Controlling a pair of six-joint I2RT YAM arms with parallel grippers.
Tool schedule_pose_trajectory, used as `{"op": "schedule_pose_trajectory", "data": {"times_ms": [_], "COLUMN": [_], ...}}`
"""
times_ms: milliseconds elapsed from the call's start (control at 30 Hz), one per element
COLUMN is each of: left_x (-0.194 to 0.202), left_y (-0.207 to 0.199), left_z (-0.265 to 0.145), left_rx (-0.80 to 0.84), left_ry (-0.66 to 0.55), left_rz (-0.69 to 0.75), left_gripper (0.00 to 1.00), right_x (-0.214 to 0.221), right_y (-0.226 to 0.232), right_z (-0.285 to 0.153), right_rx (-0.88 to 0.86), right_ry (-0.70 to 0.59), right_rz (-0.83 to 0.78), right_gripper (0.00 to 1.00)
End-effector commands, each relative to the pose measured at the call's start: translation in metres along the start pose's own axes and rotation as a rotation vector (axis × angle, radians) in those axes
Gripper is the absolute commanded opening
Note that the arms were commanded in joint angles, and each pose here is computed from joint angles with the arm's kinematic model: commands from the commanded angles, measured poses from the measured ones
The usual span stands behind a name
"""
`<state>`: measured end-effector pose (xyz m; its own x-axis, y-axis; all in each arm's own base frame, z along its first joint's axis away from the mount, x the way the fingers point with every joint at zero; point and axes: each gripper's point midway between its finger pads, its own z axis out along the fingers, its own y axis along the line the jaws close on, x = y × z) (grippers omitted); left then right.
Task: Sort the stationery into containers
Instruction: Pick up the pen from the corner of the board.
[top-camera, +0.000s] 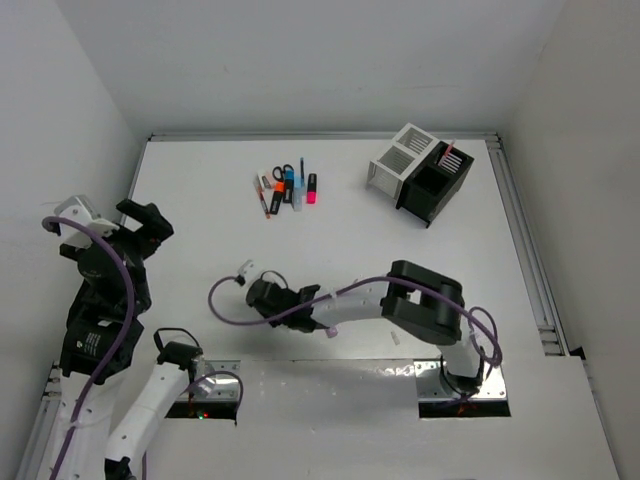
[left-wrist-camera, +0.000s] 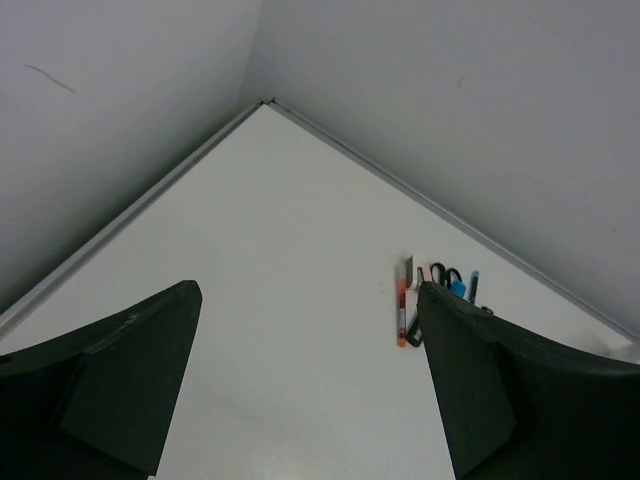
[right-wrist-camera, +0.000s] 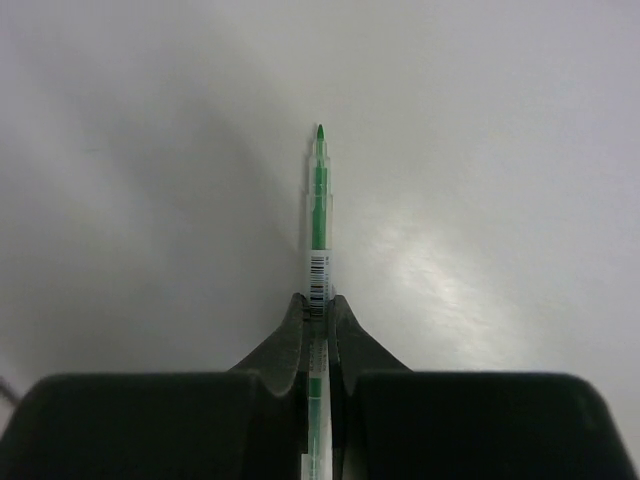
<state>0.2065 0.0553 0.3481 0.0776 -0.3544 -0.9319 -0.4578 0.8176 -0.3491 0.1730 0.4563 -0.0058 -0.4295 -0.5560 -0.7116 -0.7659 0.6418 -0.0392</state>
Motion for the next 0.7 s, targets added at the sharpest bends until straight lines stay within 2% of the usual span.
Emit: {"op": "schedule_pose_trajectory", "data": {"times_ms": [0,133,167,300,367,433,567,600,667], "left_x": [0.021,0.052,0.06,0.096,0.109,0.124,0.131,0.129,0.136], "left_y": [-0.019,-0.037,-0.04,-0.061,-0.081,-0.101,-0.133,-0.146,-0.156], "left_z": [0.0,-0.004,-0.003,-0.009,-0.018,-0.03,-0.045,-0.049,-0.05], "left_rx": [0.102,0.216,0.237,0.388,0.533,0.683,0.922,1.0,1.057], "left_ry": [0.085,0.203,0.231,0.357,0.408,0.46,0.462,0.449,0.464], "left_rz": [0.022,0.051,0.07,0.143,0.182,0.194,0.224,0.22,0.212], "left_gripper": [0.87,0.83,0.77,0.58,0.44,0.39,0.38,0.41,0.52], "right_x": [-0.037,-0.067,-0.085,-0.112,-0.143,-0.16,-0.217,-0.223,-0.239], "right_y": [-0.035,-0.063,-0.067,-0.092,-0.114,-0.138,-0.169,-0.173,-0.171], "right_z": [-0.015,-0.032,-0.042,-0.066,-0.088,-0.103,-0.153,-0.158,-0.169], "right_rx": [0.022,0.035,0.017,-0.001,-0.009,0.003,-0.002,0.004,-0.023], "right_ry": [-0.097,-0.181,-0.241,-0.345,-0.448,-0.518,-0.727,-0.75,-0.804], "right_rz": [0.116,0.149,0.178,0.244,0.289,0.335,0.356,0.345,0.332], "right_gripper": [0.0,0.0,0.0,0.0,0.0,0.0,0.0,0.0,0.0]}}
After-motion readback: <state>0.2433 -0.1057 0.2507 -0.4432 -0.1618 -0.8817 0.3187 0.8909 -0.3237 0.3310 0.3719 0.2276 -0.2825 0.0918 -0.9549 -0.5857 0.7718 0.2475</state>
